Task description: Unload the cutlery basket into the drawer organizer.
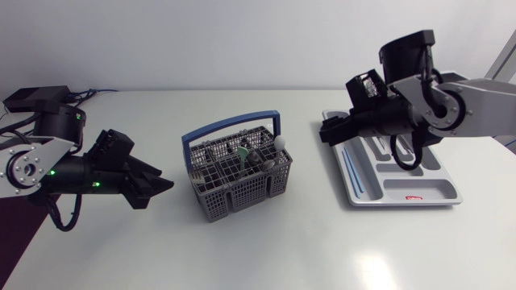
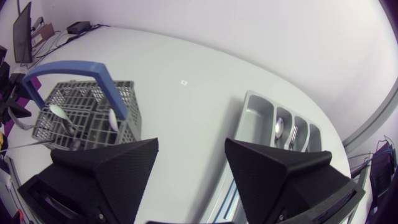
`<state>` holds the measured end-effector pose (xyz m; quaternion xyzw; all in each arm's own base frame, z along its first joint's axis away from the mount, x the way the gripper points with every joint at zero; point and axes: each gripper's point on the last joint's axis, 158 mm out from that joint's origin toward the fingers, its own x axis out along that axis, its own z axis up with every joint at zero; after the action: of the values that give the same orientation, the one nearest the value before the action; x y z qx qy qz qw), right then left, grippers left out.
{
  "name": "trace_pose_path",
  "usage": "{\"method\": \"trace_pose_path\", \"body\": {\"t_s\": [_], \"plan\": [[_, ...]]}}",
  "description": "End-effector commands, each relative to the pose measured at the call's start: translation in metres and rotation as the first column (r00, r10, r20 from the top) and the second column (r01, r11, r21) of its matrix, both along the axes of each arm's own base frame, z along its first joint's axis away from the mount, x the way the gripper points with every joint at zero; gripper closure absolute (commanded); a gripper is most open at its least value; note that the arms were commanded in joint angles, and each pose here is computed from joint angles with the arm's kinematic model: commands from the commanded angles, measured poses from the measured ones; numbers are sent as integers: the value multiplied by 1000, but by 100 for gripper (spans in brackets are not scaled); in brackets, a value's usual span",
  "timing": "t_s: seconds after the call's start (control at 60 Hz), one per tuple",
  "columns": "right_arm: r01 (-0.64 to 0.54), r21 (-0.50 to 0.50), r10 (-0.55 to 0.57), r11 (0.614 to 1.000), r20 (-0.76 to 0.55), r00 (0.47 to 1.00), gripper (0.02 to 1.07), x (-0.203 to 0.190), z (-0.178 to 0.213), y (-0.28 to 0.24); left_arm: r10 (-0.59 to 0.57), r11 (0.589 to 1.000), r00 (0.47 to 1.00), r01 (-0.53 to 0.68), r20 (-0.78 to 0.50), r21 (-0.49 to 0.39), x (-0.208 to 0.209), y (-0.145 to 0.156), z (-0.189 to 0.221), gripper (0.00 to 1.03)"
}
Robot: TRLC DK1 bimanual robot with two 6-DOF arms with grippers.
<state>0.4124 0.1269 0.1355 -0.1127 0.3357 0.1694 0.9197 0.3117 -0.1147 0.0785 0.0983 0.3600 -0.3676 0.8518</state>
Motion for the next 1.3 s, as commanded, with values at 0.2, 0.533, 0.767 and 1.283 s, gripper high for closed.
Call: {"method": "trace_pose_path", "body": {"t_s": [0.2, 0.533, 0.767, 1.283], "plan": [[-35, 36, 40, 999, -158, 987, 88, 14, -79, 25, -30, 999, 1000, 30, 5, 23, 16, -20, -21, 21], [-189, 106, 206, 976, -186, 961, 89, -17, -73, 97, 6, 1000, 999, -6, 41, 18, 45, -21, -23, 21], [-244, 128, 266, 961, -205, 942, 89, -49, -66, 118, 9, 1000, 998, -9, 63, 11, 66, -25, -17, 21], [-242, 61, 249, 968, -202, 947, 88, -61, -64, 106, -9, 1000, 998, 9, 56, 7, 96, -39, -23, 21]]}}
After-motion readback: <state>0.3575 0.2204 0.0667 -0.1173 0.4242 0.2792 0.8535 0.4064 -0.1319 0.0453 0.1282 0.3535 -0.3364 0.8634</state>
